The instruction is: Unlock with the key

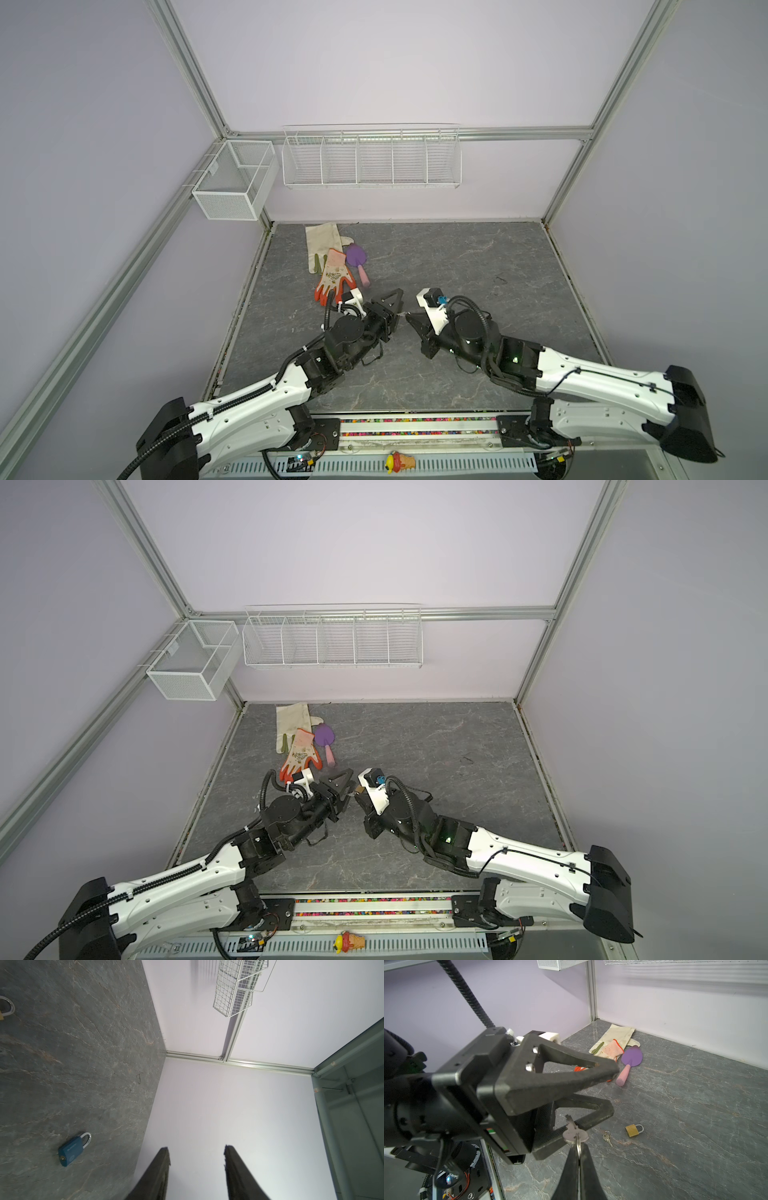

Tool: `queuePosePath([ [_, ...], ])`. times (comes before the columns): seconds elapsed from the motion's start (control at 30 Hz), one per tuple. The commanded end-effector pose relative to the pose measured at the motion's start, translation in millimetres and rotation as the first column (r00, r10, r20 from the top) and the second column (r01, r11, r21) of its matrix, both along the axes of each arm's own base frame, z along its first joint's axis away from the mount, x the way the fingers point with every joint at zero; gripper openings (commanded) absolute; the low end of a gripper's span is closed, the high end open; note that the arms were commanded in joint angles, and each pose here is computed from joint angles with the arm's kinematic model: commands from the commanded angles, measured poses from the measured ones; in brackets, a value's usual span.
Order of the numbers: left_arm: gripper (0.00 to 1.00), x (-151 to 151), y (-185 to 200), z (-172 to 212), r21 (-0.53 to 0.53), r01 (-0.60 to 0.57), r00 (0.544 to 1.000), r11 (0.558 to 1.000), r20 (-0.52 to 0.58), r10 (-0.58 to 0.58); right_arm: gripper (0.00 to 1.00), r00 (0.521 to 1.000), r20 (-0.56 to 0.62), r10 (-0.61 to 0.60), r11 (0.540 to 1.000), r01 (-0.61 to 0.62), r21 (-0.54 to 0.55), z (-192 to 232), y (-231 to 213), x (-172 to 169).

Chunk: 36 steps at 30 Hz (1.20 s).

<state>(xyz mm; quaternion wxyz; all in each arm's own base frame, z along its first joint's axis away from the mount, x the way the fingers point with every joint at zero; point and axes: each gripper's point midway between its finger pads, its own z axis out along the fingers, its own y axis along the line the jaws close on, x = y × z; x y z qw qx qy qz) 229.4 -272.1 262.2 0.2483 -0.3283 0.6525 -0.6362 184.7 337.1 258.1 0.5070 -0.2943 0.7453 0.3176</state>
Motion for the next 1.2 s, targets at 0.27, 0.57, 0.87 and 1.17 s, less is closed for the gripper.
queuePosePath([
  [0.27, 0.22, 0.0, 1.0, -11.5, 0.013, -0.010, 0.999, 1.000, -0.039, 0.010, 0.06, 0.999, 0.051, 0.010, 1.000, -0.010, -0.008, 6.7, -7.6, -3.6],
  [0.57, 0.06, 2.2, 1.7, -15.4, 0.026, -0.023, 0.999, 0.999, -0.047, 0.025, 0.06, 0.998, 0.062, 0.013, 1.000, -0.012, -0.022, 6.4, -8.3, -3.7],
  [0.87, 0.00, 4.1, 4.0, -17.5, 0.050, -0.037, 0.999, 0.998, -0.038, 0.038, 0.11, 0.998, 0.065, 0.002, 1.000, 0.000, -0.030, 10.0, -12.2, -2.6],
  [1.17, 0.00, 15.8, 16.6, -4.6, 0.230, -0.032, 0.992, 0.973, 0.127, 0.003, 0.52, 0.995, -0.075, 0.070, 0.997, -0.071, -0.011, 19.6, -23.7, -21.3],
])
